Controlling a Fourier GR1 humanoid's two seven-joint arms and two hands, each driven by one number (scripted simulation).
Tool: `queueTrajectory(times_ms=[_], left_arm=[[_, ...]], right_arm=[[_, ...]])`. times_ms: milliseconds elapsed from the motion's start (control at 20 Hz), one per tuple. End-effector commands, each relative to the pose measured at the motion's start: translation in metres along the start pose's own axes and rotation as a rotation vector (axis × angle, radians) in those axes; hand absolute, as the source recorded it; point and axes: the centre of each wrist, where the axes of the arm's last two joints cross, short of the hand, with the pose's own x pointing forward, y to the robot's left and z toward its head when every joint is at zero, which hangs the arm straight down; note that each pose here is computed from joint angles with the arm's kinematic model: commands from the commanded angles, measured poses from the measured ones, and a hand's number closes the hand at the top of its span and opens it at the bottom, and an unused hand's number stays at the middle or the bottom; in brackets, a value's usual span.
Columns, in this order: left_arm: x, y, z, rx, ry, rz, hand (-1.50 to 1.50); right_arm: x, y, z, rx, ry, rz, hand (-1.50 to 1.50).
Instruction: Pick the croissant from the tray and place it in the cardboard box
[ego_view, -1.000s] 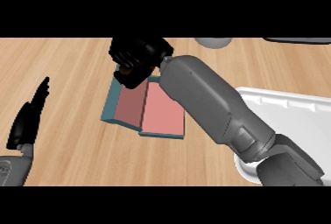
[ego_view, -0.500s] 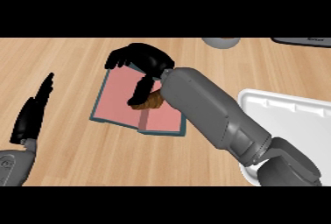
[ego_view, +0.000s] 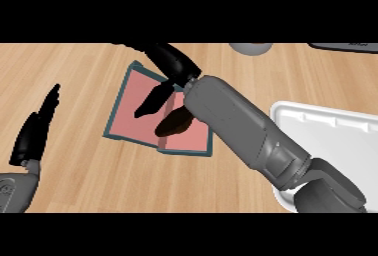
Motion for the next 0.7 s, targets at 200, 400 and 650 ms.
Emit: queueTrajectory(times_ms=[200, 400, 650], left_arm=[[-0.005, -0.001, 0.006, 0.016, 0.026, 0.005, 0.00], [-0.020, 0.004, 0.011, 0.029, 0.018, -0.005, 0.00], [-0.003, 0.008, 0.001, 0.027, 0.028, 0.004, 0.00]], right_arm=[[-0.016, -0.038, -0.001, -0.120, -0.044, -0.221, -1.50], [-0.025, -0.098, 0.014, -0.175, -0.042, -0.250, -1.50], [-0.065, -0.143, 0.061, -0.217, 0.017, -0.228, -1.50]])
